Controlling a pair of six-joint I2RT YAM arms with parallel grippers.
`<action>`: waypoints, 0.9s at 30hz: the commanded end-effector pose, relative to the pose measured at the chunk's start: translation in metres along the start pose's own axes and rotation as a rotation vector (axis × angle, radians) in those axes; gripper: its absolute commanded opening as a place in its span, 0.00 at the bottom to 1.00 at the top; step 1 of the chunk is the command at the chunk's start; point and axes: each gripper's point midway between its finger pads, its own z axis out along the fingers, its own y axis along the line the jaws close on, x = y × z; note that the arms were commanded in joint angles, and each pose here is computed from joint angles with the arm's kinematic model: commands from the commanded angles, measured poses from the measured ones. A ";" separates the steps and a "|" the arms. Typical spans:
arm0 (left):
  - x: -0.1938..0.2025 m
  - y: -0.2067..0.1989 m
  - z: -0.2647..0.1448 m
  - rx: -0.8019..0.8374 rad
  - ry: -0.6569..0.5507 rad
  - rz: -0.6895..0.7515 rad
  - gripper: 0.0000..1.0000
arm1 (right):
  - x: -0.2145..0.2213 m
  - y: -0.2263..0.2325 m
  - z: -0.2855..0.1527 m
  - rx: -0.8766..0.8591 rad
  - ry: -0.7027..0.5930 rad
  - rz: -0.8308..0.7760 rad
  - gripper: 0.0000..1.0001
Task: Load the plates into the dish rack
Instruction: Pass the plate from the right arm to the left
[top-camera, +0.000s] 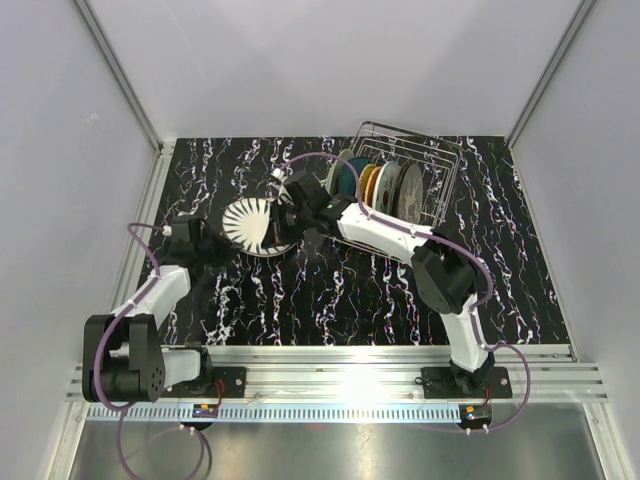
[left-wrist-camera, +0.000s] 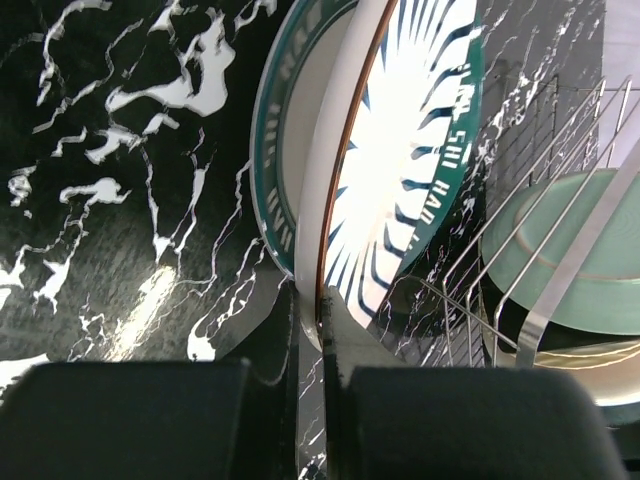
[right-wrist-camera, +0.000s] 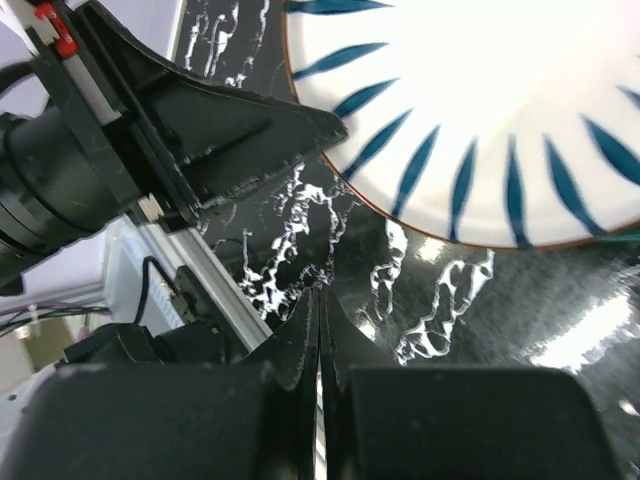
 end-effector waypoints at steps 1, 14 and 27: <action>-0.038 -0.063 -0.023 0.162 -0.133 0.098 0.00 | -0.029 0.031 -0.047 0.008 -0.110 -0.114 0.00; -0.089 -0.123 -0.106 0.198 -0.376 0.342 0.00 | -0.016 0.014 -0.157 0.187 -0.306 -0.341 0.01; -0.077 -0.156 -0.161 0.201 -0.427 0.556 0.00 | 0.035 -0.054 -0.297 0.466 -0.667 -0.252 0.08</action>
